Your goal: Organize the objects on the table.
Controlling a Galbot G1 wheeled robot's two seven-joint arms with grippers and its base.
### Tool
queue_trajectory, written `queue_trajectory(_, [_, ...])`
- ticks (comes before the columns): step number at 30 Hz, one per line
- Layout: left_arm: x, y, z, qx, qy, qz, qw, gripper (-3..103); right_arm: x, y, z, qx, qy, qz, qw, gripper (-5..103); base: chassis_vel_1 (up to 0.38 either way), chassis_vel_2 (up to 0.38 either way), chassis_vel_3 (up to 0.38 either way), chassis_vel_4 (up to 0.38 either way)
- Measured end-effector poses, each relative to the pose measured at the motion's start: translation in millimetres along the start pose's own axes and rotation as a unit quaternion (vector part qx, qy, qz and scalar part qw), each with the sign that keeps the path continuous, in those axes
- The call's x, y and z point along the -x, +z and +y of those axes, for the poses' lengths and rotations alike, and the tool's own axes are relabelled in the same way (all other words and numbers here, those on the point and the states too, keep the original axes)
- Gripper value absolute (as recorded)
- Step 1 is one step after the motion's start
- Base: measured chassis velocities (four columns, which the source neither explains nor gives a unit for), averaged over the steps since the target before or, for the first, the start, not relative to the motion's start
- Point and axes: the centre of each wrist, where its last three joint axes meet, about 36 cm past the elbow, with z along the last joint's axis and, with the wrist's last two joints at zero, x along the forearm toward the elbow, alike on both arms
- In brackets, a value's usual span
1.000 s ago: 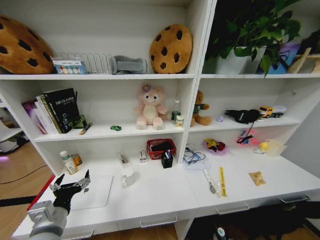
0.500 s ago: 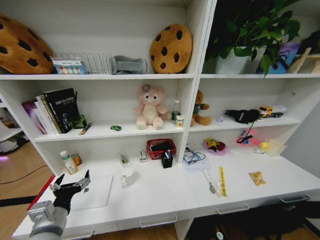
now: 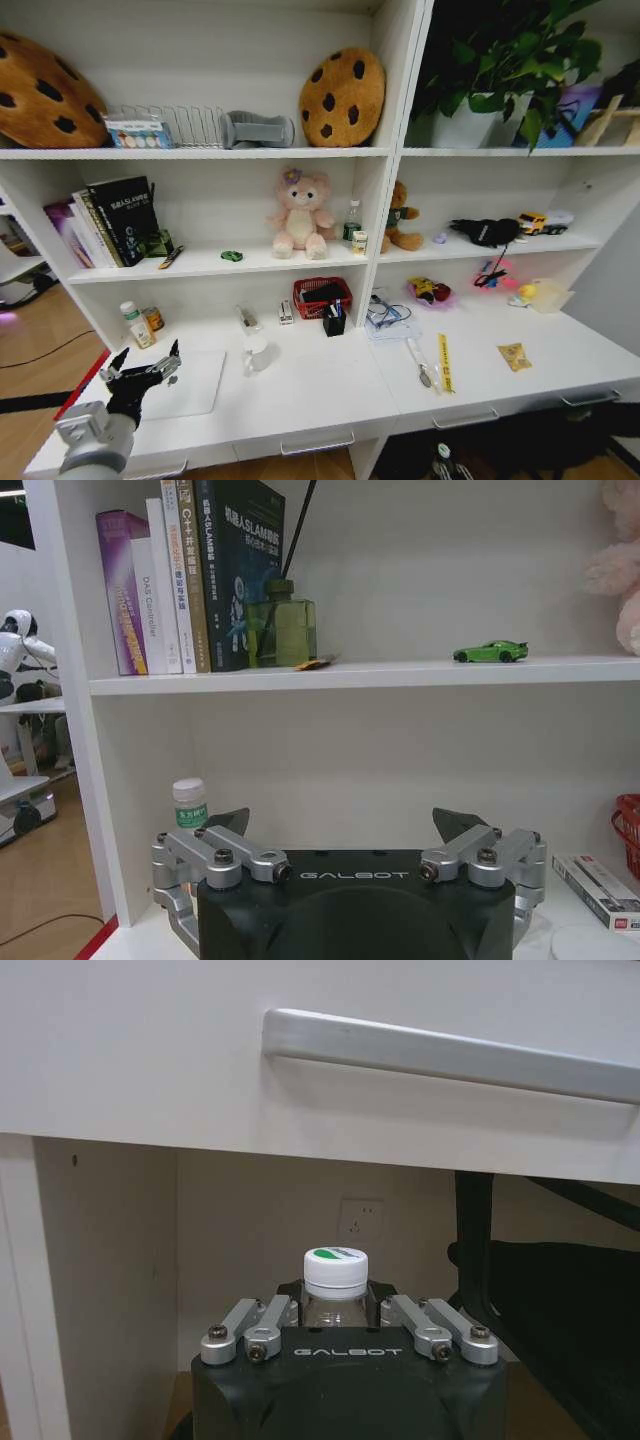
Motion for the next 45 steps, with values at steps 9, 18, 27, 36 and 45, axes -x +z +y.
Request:
queue_trajectory(9, [0.0,0.0,0.0,0.000,0.000,0.000,1.0000,100,40.9,-8.7,5.1,0.019,0.029,-0.014,0.999,30,0.000,0.000,0.000,0.000])
queue_trajectory(18, [0.0,0.0,0.0,0.000,0.000,0.000,1.0000,100,66.3,-20.2,7.0,0.039,0.059,-0.032,0.997,28,0.000,0.000,0.000,0.000])
queue_trajectory(27, [0.0,0.0,0.0,0.000,0.000,0.000,1.0000,100,70.8,-20.6,14.0,0.041,0.062,-0.030,0.997,53,0.000,0.000,0.000,0.000])
queue_trajectory(36, [0.0,0.0,0.0,0.000,0.000,0.000,1.0000,100,-16.9,4.3,8.1,0.028,0.061,0.004,0.998,87,0.000,0.000,0.000,0.000])
queue_trajectory(45, [0.0,0.0,0.0,0.000,0.000,0.000,1.0000,100,-124.9,-35.8,16.9,0.025,0.017,-0.032,0.999,100,0.000,0.000,0.000,0.000])
